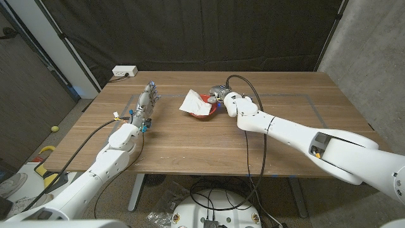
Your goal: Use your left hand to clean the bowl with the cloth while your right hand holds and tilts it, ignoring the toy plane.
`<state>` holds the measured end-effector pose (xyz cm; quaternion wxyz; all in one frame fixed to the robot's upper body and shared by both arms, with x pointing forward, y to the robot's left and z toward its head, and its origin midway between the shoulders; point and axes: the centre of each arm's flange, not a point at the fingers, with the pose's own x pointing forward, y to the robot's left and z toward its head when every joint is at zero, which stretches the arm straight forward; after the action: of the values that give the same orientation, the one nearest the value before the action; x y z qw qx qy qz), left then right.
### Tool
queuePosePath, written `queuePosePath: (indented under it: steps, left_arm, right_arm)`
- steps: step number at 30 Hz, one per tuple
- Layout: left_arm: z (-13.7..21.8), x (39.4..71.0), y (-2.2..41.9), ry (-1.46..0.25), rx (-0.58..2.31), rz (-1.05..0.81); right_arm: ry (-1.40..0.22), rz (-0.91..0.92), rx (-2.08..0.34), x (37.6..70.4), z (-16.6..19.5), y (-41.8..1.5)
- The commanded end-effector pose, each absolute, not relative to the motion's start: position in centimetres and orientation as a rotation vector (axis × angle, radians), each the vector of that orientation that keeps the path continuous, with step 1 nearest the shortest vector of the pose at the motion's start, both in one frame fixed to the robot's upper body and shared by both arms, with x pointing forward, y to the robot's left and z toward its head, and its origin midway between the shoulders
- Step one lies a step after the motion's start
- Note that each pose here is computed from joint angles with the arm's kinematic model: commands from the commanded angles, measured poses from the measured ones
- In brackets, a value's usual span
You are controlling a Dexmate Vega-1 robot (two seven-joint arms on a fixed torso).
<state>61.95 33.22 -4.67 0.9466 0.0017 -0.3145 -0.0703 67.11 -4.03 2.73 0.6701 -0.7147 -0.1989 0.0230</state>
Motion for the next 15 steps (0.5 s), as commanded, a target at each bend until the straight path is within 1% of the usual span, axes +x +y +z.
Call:
queuePosePath:
  steps: [1, 4, 12, 15]
  left_arm:
    - [-4.51, 62.15, 33.14, -0.644, 0.003, -0.145]
    - [-4.5, 62.2, 33.17, -0.645, 0.0, -0.144]
    - [-4.5, 62.3, 33.37, -0.644, -0.004, -0.135]
    - [-4.53, 62.41, 33.39, -0.642, -0.006, -0.136]
  right_arm:
    - [-0.499, -0.003, -1.641, 66.87, 2.38, -4.39]
    - [-0.49, 0.0, -1.66, 66.91, 2.35, -4.42]
    - [-0.374, 0.048, -1.697, 67.56, 2.25, -4.39]
    - [-0.368, 0.053, -1.708, 67.62, 2.27, -4.15]
